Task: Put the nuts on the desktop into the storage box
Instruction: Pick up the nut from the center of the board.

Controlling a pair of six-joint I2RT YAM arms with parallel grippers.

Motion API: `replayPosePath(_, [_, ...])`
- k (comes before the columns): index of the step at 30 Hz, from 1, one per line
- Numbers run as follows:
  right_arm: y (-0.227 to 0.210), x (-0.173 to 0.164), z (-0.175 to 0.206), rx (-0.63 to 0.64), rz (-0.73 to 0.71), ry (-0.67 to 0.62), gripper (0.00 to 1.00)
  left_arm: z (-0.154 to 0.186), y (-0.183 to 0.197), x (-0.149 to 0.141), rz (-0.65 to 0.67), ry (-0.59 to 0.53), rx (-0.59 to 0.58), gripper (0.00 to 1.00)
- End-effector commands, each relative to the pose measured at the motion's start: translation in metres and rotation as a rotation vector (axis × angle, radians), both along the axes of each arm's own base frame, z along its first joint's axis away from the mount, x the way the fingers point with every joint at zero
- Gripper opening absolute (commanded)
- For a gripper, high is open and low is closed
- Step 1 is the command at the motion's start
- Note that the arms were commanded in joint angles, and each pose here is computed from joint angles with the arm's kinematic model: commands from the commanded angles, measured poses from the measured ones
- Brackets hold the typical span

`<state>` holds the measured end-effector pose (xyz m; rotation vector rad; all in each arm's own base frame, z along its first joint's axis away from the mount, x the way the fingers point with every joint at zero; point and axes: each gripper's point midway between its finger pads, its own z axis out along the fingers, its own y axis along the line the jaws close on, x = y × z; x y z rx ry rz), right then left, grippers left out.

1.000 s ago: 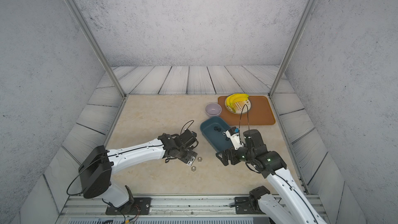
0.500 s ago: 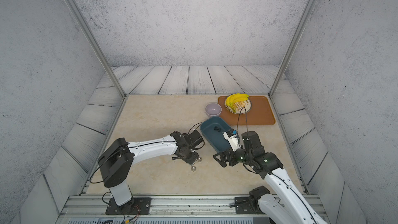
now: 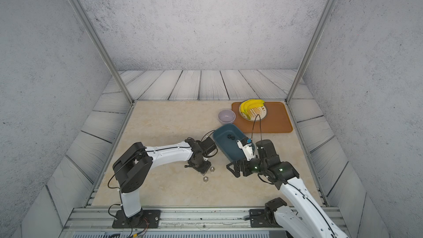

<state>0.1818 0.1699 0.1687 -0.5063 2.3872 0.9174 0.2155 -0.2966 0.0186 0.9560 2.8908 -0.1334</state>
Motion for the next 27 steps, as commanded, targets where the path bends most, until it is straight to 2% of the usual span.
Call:
replayPosePath(1, [0.002, 0.001, 0.001, 0.006, -0.001, 0.005, 0.99, 0.0, -0.007, 0.003, -0.017, 0.013, -0.021, 0.53])
replayPosePath(11, [0.002, 0.002, 0.001, 0.005, -0.008, 0.014, 0.99, -0.008, -0.008, 0.006, -0.015, 0.019, -0.011, 0.46])
replayPosePath(13, [0.002, 0.001, 0.002, 0.006, -0.011, 0.017, 0.99, -0.008, -0.007, 0.007, -0.011, 0.015, -0.01, 0.39])
replayPosePath(16, [0.002, 0.001, 0.002, 0.007, -0.009, 0.017, 0.99, -0.006, -0.007, 0.007, -0.007, 0.009, -0.013, 0.37])
replayPosePath(18, [0.002, 0.001, 0.002, 0.006, -0.003, 0.012, 0.99, -0.005, -0.007, 0.006, -0.01, 0.008, -0.024, 0.31])
replayPosePath(22, [0.007, -0.004, 0.005, 0.007, 0.06, 0.016, 0.99, 0.0, -0.009, 0.006, -0.013, 0.0, -0.043, 0.29])
replayPosePath(27, [0.006, 0.002, 0.004, -0.008, 0.027, 0.048, 0.99, 0.01, -0.01, 0.005, -0.012, -0.011, -0.071, 0.28])
